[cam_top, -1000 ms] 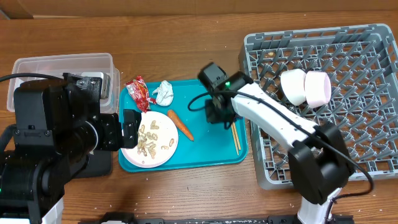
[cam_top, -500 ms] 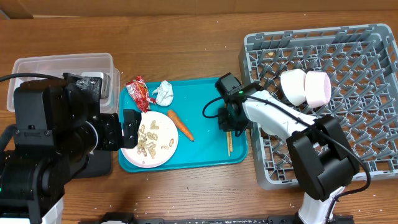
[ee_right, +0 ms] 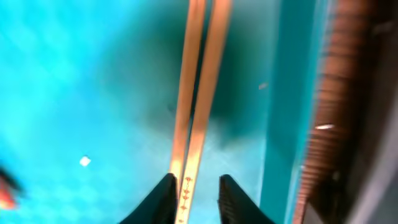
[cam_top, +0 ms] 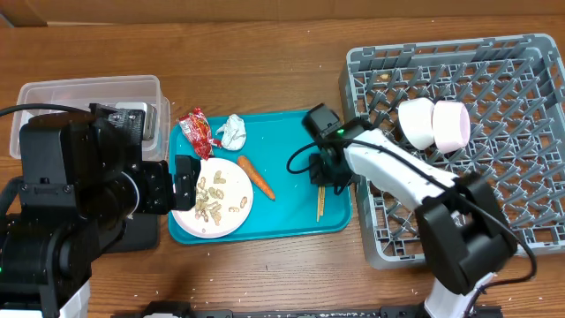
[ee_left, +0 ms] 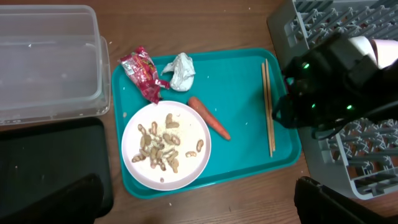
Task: Sort waste into correct bins and load items into the dishwasher
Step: 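Move the right gripper to the chopsticks and grasp one, then place the chopstick into the dish rack with the right gripper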
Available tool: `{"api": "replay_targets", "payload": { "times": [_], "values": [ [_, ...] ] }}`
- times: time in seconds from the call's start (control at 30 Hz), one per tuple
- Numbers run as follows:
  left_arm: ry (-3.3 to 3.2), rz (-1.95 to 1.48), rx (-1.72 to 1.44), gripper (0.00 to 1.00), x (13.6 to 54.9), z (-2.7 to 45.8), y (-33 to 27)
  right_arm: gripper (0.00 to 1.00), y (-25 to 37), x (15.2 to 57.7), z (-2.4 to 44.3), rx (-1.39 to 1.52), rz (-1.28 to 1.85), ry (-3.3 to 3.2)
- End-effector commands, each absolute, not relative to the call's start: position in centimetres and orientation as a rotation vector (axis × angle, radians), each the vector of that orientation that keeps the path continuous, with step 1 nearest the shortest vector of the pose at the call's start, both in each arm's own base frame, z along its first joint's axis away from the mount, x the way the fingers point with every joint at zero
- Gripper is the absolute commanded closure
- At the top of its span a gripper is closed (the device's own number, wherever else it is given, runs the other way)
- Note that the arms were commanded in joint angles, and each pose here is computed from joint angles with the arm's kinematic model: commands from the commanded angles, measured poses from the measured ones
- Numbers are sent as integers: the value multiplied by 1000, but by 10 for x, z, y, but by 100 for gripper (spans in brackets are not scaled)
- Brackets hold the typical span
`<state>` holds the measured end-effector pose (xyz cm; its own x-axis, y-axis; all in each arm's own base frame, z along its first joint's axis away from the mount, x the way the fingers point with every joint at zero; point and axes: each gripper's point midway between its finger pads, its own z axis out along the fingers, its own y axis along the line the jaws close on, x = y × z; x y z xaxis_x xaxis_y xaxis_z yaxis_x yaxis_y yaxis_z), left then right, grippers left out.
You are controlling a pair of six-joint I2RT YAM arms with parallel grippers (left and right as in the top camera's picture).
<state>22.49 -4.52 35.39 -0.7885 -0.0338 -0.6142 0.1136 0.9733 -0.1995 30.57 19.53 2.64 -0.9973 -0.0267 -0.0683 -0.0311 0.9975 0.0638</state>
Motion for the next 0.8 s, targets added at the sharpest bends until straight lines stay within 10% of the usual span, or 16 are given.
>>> {"api": "replay_targets", "payload": {
  "times": [0.0, 0.77],
  "values": [
    [2451, -287, 48, 0, 226, 358, -43, 80, 192, 324, 53, 113, 153, 2994],
    [2451, -288, 48, 0, 226, 358, -43, 85, 194, 310, 8, 162, 199, 2994]
  ]
}}
